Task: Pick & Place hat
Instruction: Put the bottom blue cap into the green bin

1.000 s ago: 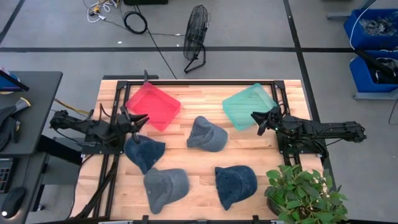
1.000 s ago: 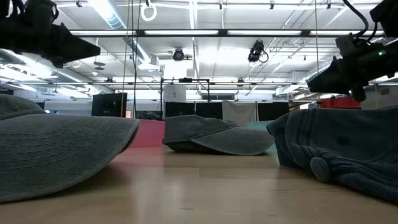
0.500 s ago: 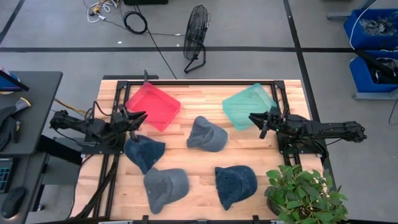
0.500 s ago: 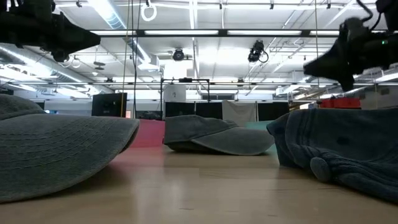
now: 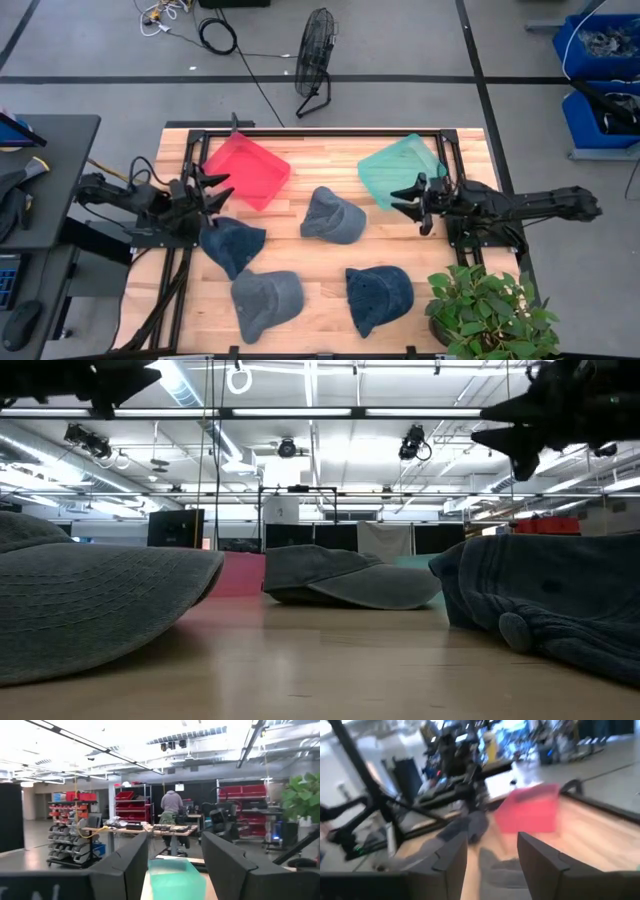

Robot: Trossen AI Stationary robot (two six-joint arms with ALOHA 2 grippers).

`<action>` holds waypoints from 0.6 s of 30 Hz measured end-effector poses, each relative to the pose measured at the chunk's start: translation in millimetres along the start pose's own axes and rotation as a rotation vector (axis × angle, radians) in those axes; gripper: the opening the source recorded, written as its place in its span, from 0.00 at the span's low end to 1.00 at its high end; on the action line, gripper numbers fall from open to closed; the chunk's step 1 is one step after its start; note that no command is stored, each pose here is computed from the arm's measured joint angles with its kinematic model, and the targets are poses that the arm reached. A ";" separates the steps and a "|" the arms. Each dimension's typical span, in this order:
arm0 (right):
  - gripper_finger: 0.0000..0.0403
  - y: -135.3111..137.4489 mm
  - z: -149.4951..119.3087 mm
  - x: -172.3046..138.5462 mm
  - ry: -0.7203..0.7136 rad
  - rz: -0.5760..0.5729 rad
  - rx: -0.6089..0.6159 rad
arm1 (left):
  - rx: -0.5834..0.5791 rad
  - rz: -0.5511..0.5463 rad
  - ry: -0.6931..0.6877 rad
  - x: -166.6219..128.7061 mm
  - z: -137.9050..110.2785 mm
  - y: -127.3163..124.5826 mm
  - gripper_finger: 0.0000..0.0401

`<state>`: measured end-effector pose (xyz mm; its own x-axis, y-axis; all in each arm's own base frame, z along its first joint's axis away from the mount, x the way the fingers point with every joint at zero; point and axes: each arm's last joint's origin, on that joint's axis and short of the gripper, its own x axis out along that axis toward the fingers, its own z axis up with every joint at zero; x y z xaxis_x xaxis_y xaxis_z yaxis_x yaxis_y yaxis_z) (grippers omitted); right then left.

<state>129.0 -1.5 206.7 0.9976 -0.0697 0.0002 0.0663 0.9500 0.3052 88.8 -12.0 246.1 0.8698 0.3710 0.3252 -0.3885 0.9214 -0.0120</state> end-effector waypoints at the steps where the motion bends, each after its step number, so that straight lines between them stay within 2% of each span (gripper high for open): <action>1: 0.45 2.7 5.2 3.8 0.031 0.012 0.002 | 0.007 0.005 0.007 3.0 3.9 -1.3 0.47; 4: 0.45 14.6 23.8 18.9 0.167 0.049 -0.013 | 0.034 0.011 0.025 13.7 17.2 -6.5 0.46; 8: 0.45 34.5 30.8 43.8 0.463 0.051 -0.028 | 0.070 0.004 0.056 28.5 28.6 -16.0 0.45; 13: 0.45 63.6 3.3 74.1 0.902 0.070 0.125 | 0.105 -0.004 0.089 41.6 33.5 -25.9 0.45; 15: 0.45 77.2 -8.3 86.2 1.006 0.105 0.170 | 0.113 -0.006 0.098 44.7 33.9 -28.6 0.45; 18: 0.45 91.1 -28.2 100.6 1.114 0.105 0.166 | 0.119 -0.008 0.103 47.7 34.8 -30.9 0.45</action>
<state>235.9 86.6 207.6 0.4672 0.3970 -0.7900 0.0599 0.8773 0.4762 131.7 -26.8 294.8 0.8972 0.3797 0.2257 -0.4097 0.9063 0.1037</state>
